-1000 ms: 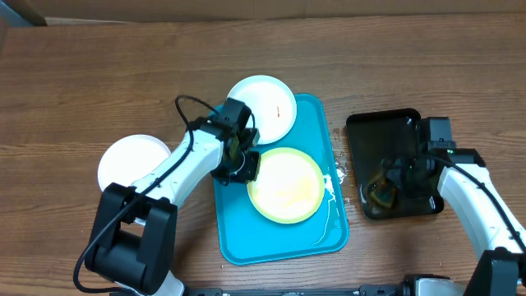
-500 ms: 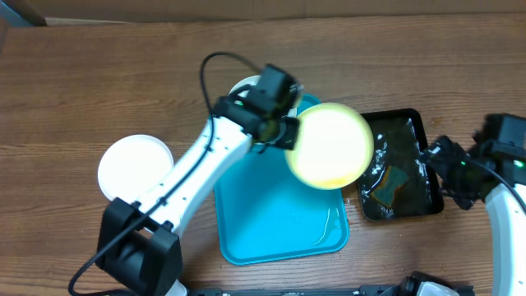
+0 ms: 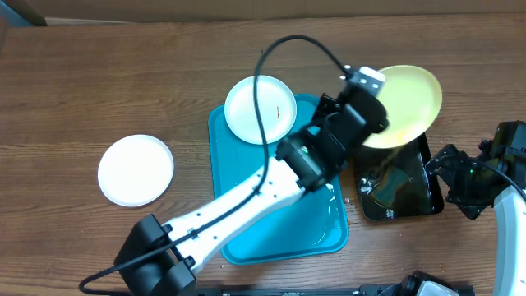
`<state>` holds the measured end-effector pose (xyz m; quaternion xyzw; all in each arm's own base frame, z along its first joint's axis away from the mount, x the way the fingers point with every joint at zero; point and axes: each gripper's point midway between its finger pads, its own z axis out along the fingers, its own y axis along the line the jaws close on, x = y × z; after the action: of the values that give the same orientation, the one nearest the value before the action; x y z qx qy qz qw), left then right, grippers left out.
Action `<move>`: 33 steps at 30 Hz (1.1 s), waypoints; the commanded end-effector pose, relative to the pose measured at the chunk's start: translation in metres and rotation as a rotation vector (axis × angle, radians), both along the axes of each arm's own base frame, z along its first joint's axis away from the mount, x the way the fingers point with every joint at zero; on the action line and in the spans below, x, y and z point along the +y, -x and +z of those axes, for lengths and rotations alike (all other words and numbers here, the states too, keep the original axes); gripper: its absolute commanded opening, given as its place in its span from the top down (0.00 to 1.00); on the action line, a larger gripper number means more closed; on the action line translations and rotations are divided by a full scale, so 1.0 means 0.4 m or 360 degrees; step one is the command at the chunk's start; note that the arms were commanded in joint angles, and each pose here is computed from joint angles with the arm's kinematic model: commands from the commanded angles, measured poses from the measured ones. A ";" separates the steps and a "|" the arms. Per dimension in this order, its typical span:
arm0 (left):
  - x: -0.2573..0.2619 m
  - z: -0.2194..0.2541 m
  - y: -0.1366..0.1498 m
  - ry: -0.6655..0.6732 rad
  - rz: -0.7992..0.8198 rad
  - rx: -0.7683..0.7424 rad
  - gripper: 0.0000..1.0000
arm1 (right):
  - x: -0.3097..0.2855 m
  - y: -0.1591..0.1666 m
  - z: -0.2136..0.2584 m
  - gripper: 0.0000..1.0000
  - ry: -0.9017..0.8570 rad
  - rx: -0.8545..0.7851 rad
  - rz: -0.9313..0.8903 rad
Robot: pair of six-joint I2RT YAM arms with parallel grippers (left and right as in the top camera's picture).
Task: Clean dirty plates on tray and stack at the side
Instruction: 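Lift the yellow-rimmed plate with the left gripper over the black tray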
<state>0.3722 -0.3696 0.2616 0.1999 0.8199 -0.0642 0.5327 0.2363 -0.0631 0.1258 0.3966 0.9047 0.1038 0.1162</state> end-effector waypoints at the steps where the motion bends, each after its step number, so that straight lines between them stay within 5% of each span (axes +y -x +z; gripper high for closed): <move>1: 0.031 0.073 -0.014 -0.0293 0.0132 -0.0290 0.96 | -0.003 -0.010 0.015 0.05 0.0012 -0.0044 0.0021; 20: -0.045 0.013 0.041 -0.0799 -0.0080 -0.0422 0.96 | -0.007 -0.009 0.014 0.05 0.0037 -0.0039 0.0045; 31: -0.037 0.065 0.062 -0.0849 0.0091 -0.0549 0.96 | -0.006 -0.006 0.014 0.05 0.0034 -0.0032 0.0045; 33: -0.067 0.049 0.071 -0.0880 -0.0047 -0.0543 0.96 | -0.007 -0.007 0.014 0.05 0.0035 -0.0036 0.0045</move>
<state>0.3466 -0.3906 0.2752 0.3456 0.7118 0.1800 0.5843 0.2356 -0.0633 0.1256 0.3853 0.9098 0.1013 0.1163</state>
